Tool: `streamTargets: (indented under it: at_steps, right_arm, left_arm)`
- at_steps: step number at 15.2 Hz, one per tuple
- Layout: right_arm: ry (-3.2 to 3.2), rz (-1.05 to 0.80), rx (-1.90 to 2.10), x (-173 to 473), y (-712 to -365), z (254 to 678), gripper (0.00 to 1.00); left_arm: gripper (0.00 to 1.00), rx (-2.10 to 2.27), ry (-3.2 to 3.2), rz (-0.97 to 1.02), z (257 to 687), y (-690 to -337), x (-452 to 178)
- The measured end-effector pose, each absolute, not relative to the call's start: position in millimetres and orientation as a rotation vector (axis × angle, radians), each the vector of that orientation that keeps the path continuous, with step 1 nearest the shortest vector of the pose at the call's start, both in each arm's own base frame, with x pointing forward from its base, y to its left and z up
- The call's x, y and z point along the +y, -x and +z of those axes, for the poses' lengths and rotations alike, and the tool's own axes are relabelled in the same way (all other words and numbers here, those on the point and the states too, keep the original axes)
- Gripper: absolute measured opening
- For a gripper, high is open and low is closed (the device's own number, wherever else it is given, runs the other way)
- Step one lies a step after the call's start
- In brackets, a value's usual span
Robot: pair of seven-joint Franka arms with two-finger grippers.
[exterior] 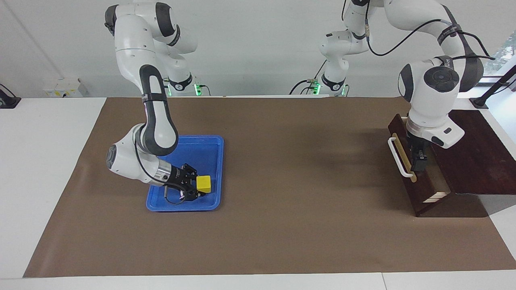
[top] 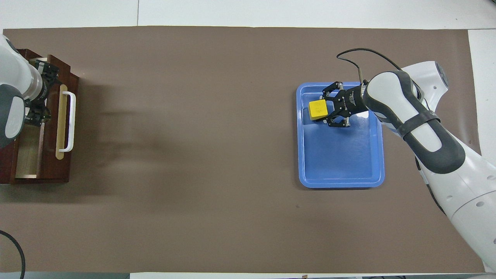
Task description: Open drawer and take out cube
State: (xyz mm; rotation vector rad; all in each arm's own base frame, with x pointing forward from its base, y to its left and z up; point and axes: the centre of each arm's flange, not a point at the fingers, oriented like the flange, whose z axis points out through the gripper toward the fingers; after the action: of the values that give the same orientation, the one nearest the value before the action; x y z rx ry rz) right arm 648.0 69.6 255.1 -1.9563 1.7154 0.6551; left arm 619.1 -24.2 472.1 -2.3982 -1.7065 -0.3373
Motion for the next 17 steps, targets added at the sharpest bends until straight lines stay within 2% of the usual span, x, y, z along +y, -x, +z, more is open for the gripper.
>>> streamTargets:
  at_steps: [4,6,7,9,16,17]
  right_arm:
    - [1.956,0.653,1.716,69.6,-647.7,255.0,0.56]
    - [1.955,0.644,1.72,68.9,-647.8,254.1,0.68]
    - [1.955,0.643,1.72,68.8,-647.7,254.0,0.68]
    - [1.955,0.644,1.721,68.8,-647.4,253.5,0.74]
    - [1.955,0.642,1.72,68.6,-647.8,254.4,0.78]
    - [1.954,0.64,1.718,68.3,-648.3,256.3,0.85]
  left_arm:
    - [1.0,-1.745,2.382,-0.322,468.3,-616.7,-38.8]
    - [1.0,-1.755,2.371,-0.314,462.2,-614.7,-41.1]
    - [1.0,-1.758,2.367,-0.308,458.5,-613.6,-41.3]
    - [1.0,-1.757,2.364,-0.301,451.6,-610.7,-39.8]
    - [1.0,-1.771,2.358,-0.31,446.7,-603.2,-12.7]
    - [1.0,-1.768,2.362,-0.312,447.4,-603.3,-8.5]
